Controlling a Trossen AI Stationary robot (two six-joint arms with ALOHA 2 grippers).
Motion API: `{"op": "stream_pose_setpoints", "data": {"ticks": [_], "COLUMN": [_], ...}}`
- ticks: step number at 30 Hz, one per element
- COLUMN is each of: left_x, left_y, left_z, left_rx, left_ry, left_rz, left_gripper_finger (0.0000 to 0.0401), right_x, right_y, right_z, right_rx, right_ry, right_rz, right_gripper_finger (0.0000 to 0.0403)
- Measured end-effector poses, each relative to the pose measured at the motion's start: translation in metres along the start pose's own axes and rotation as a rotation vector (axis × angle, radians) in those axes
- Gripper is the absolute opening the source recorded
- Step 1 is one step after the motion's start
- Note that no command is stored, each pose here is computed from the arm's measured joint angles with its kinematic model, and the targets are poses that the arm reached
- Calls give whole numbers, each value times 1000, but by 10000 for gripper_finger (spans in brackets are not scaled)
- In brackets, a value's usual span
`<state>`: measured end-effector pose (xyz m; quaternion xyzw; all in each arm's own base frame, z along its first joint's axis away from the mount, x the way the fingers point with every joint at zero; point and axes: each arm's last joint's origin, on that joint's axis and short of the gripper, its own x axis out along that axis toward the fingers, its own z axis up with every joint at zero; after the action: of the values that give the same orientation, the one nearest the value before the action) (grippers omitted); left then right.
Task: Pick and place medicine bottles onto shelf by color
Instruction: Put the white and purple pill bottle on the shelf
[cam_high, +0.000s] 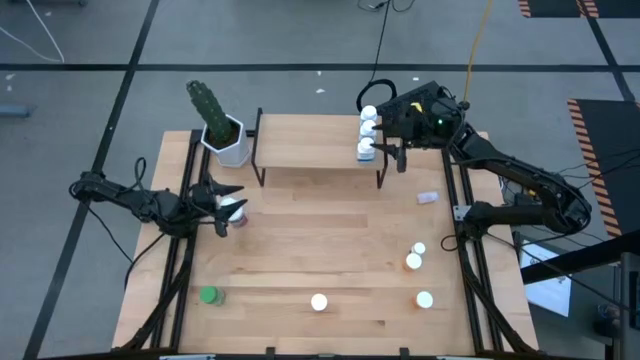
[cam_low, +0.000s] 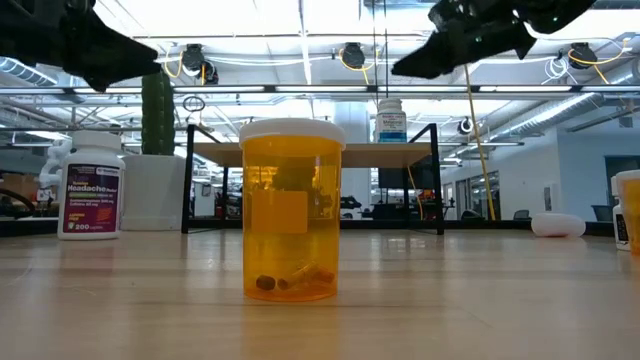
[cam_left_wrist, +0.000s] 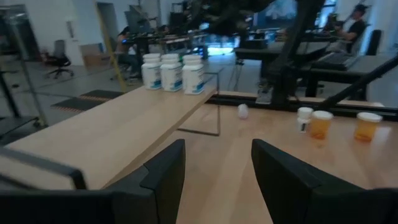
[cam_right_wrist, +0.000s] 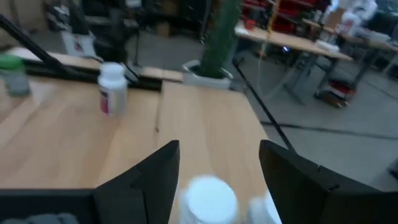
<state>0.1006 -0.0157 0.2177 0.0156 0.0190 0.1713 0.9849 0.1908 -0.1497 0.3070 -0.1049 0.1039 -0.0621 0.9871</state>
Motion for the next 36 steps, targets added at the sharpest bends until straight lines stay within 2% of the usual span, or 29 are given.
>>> {"op": "stream_pose_setpoints", "data": {"ticks": [5, 10, 14, 17, 23, 28, 33, 36], "left_x": [1, 10, 19, 26, 39, 47, 49, 48], "left_y": [0, -7, -11, -15, -28, -32, -20, -13], "left_z": [-3, -5, 1, 15, 37, 39, 31, 24], "left_rx": [-18, -15, 17, 31, 82, 124, 9, -82], "left_ry": [25, 47, 80, 125, 240, 317, 393, 478], "left_rz": [42, 63, 185, 205, 210, 255, 368, 359], "left_gripper_finger": [189, 189, 189, 189, 189, 193, 225, 254], "right_x": [14, 33, 45, 50, 67, 94, 113, 117], "right_y": [18, 44, 61, 72, 98, 121, 129, 128], "right_z": [6, 12, 23, 28, 31, 23, 16, 13], "right_rx": [19, -1, -6, 2, 12, 13, -9, 10], "right_ry": [-52, -87, -147, -166, -220, -268, -358, -343], "right_rz": [141, 253, 232, 205, 299, 365, 333, 288], "right_gripper_finger": [229, 267, 300, 310, 313, 313, 313, 313]}}
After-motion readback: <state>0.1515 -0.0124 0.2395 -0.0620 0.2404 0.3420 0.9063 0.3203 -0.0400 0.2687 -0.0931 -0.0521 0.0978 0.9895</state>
